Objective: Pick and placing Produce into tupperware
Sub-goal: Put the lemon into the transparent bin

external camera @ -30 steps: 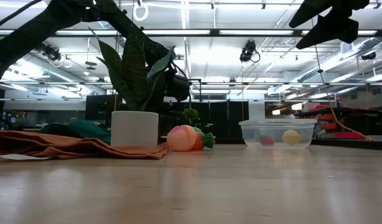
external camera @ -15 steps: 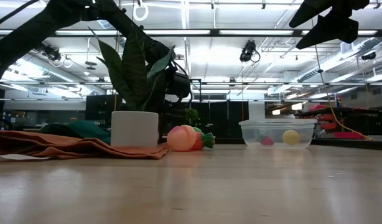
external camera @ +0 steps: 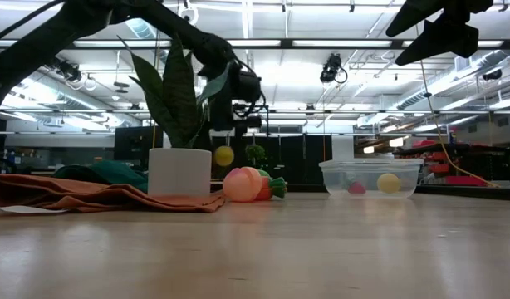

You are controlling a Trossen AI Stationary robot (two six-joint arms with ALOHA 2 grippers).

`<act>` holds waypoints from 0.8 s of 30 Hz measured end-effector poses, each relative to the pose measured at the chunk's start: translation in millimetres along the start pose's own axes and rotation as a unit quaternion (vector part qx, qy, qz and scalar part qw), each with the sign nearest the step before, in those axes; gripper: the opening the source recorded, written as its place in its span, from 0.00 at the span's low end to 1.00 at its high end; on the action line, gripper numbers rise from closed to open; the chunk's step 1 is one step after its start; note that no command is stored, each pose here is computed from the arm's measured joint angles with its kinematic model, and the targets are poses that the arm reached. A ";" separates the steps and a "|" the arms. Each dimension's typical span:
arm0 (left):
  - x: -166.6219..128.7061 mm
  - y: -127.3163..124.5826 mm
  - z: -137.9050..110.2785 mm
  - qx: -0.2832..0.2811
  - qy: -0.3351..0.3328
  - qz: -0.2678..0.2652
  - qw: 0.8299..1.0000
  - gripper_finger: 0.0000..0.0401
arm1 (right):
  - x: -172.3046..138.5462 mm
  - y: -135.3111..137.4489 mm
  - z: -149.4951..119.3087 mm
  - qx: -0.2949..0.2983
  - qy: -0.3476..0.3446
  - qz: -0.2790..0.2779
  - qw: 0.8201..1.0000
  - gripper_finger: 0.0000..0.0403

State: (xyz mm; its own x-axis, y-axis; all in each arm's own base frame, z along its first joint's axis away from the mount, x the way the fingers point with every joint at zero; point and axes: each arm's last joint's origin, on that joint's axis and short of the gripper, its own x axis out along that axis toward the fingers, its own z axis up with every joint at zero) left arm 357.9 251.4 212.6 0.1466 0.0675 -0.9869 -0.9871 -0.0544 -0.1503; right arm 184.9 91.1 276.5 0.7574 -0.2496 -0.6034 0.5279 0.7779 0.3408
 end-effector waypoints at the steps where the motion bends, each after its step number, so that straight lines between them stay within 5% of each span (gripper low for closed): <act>1: -5.1 -2.7 1.7 0.003 -0.006 -0.009 1.000 0.55 | 0.0 0.0 0.0 0.000 0.000 0.000 1.000 0.54; 16: -72.6 -32.6 8.7 0.112 -0.089 -0.112 0.983 0.55 | 0.0 0.1 -0.2 0.009 0.002 0.001 1.000 0.54; 24: -89.8 -61.8 -6.6 0.185 -0.106 -0.230 0.949 0.55 | 2.8 -2.3 3.2 0.021 -0.001 -0.007 1.000 0.54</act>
State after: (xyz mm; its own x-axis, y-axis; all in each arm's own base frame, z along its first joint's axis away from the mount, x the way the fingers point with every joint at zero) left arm 406.1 242.1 310.2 0.5902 0.2009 -0.7818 -0.7823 0.3810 -0.4927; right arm 187.1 86.8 276.3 0.7507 -0.2623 -0.6064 0.5541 0.7499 0.3616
